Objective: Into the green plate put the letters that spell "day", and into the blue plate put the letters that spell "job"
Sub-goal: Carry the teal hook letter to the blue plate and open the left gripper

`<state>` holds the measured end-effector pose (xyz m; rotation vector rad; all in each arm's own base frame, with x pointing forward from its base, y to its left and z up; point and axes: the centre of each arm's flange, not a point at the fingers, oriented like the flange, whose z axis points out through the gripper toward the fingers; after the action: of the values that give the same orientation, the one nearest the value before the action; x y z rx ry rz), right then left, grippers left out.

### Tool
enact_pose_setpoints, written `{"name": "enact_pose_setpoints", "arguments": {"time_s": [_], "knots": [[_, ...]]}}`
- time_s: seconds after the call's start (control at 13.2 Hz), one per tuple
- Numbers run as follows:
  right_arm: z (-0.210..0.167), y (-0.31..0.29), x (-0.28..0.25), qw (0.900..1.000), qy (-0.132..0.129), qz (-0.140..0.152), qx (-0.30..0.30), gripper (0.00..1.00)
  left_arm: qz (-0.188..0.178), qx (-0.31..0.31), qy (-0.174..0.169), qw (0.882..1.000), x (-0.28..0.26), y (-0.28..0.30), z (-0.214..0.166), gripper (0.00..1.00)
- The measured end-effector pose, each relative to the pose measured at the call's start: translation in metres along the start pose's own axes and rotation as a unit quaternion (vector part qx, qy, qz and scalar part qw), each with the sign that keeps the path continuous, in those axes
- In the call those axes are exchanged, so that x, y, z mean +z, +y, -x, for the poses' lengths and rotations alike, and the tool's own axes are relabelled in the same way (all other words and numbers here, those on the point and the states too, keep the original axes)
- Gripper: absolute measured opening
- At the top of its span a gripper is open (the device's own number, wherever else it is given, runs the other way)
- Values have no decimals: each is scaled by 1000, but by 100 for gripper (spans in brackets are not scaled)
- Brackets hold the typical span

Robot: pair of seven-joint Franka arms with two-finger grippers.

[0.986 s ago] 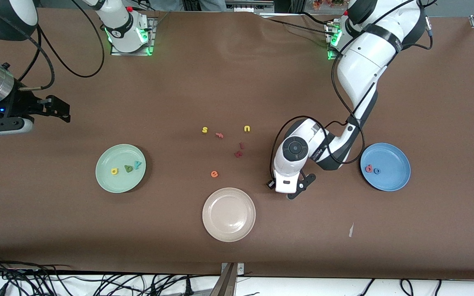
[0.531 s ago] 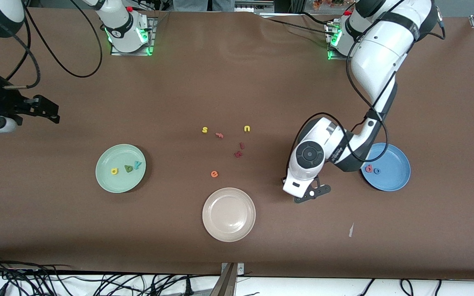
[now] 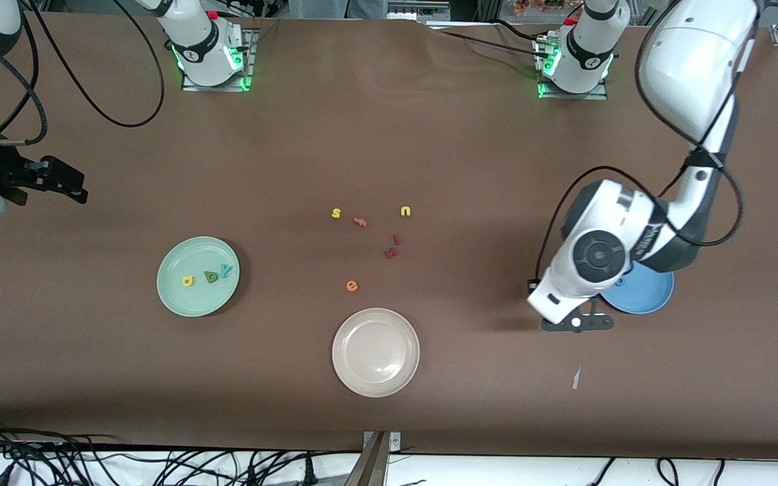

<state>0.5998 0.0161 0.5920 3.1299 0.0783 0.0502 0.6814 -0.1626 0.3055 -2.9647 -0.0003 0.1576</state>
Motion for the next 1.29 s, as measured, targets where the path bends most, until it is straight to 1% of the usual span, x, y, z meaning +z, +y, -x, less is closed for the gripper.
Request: {"name": "enact_pose_setpoints", "arguments": {"time_s": [0.3,0.45,0.76,0.91,1.14,1.29], "knots": [[1,-3,1,1000,-4,-1,-2,100,5,26,-24,999,-2,-58,27,13],[2,-4,2,1000,-10,-1,-4,100,8,42,-25,999,1,-83,34,13],[2,-5,5,1000,-15,-1,-4,100,24,45,1,999,33,-127,41,13],[2,-4,5,1000,-15,-1,-3,100,30,47,22,998,49,-129,55,13],[2,-3,3,1000,-13,-1,-3,100,40,50,40,997,73,-137,70,13],[2,-2,1,1000,-11,-1,-1,100,43,56,42,997,84,-144,73,13]]}}
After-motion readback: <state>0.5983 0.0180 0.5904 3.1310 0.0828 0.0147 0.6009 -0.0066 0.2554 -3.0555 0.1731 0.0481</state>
